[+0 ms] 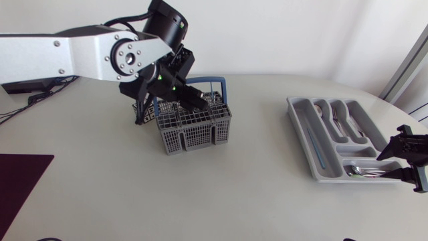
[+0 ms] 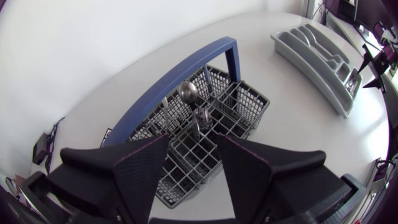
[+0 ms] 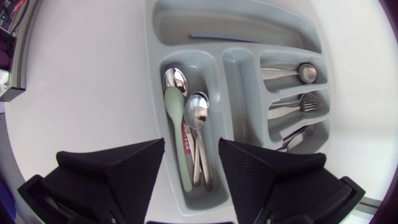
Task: Transfer all utensils from the basket to the drawer tray.
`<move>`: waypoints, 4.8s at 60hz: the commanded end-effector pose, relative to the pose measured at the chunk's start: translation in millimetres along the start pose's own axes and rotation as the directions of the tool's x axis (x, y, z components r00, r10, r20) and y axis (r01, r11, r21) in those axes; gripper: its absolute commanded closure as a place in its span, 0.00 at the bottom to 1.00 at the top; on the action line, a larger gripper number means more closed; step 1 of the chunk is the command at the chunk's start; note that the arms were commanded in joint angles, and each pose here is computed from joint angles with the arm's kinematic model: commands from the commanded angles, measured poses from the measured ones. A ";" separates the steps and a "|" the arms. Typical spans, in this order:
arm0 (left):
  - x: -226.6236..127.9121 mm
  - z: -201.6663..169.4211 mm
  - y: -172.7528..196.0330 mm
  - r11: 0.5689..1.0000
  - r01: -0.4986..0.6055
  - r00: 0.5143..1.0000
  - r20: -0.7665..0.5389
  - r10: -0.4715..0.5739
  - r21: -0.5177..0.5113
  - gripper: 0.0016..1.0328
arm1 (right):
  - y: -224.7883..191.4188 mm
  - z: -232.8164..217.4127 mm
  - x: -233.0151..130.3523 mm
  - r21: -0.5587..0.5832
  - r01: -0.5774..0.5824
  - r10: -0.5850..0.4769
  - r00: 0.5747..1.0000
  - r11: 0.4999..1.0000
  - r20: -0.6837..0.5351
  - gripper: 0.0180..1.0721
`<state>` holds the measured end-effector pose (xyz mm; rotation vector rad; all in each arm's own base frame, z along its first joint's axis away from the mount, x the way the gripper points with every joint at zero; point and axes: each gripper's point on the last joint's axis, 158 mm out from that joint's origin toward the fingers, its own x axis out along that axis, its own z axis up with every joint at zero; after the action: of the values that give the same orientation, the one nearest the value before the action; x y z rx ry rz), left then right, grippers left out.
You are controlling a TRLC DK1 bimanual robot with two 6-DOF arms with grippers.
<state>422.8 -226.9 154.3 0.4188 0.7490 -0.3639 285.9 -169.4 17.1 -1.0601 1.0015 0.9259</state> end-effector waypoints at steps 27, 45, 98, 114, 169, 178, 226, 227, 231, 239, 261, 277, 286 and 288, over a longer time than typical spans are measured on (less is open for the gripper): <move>53.3 0.7 -7.4 0.974 -0.188 0.978 -0.072 0.197 0.124 0.60 | 14.0 68.7 -33.4 0.116 -0.017 -0.008 0.976 0.993 0.216 0.14; 67.1 -12.5 -5.4 0.953 -0.257 0.955 -0.105 0.276 0.161 0.77 | 16.5 88.8 -33.6 0.126 -0.026 -0.010 0.962 0.992 0.273 0.14; -1.7 32.7 15.1 0.929 -0.340 0.941 0.044 0.337 0.149 0.97 | 35.2 115.8 -31.9 0.086 -0.041 0.014 0.956 0.995 0.293 0.14; -44.7 56.0 10.5 0.921 -0.359 0.931 0.134 0.340 0.151 0.97 | 37.7 128.8 -36.1 0.087 -0.036 0.008 0.952 0.996 0.304 0.14; -68.1 60.4 -92.1 0.947 0.317 0.946 0.089 -0.312 -0.058 0.97 | 20.6 393.0 -96.1 0.273 -0.214 -0.034 0.726 0.938 0.686 0.15; -62.8 56.1 -101.5 0.897 0.425 0.905 0.065 -0.420 -0.121 0.97 | 15.2 419.0 -77.9 0.295 -0.216 -0.041 0.740 0.931 0.671 0.15; -78.3 65.5 -99.6 0.831 0.531 0.848 0.105 -0.520 -0.165 0.54 | 17.8 433.7 -53.4 0.272 -0.223 -0.009 0.757 0.936 0.653 0.95; -79.1 66.4 -98.6 0.832 0.530 0.848 0.108 -0.519 -0.165 0.53 | 19.3 432.6 -51.8 0.270 -0.224 -0.006 0.760 0.937 0.650 0.95; -85.2 73.0 -95.7 0.832 0.532 0.846 0.132 -0.516 -0.156 0.39 | 26.7 427.5 -46.6 0.256 -0.228 0.014 0.771 0.939 0.637 0.95; -94.3 83.9 -87.7 0.836 0.530 0.845 0.180 -0.504 -0.146 0.32 | 41.8 411.1 -37.3 0.223 -0.242 0.059 0.792 0.944 0.608 0.95; -81.7 69.8 -27.6 0.918 0.378 0.917 0.184 -0.354 -0.120 0.28 | 40.8 274.5 -23.2 0.157 -0.204 0.107 0.873 0.966 0.475 0.95; -62.0 29.7 0.4 0.961 0.268 0.959 0.116 -0.260 -0.066 0.23 | -2.4 133.8 -34.0 0.151 -0.077 0.014 0.924 0.985 0.382 0.95; -59.3 15.1 1.3 0.967 0.248 0.964 0.106 -0.242 -0.052 0.23 | -18.6 77.4 -26.3 0.114 -0.028 -0.007 0.956 0.993 0.294 0.95; -59.7 11.4 1.0 0.968 0.247 0.965 0.104 -0.241 -0.051 0.23 | -18.1 65.1 -23.0 0.090 -0.023 -0.002 0.965 0.996 0.263 0.95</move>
<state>395.1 -227.8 203.0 0.2265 0.7364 -0.5874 311.5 -100.0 63.0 -0.7520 0.8285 0.9407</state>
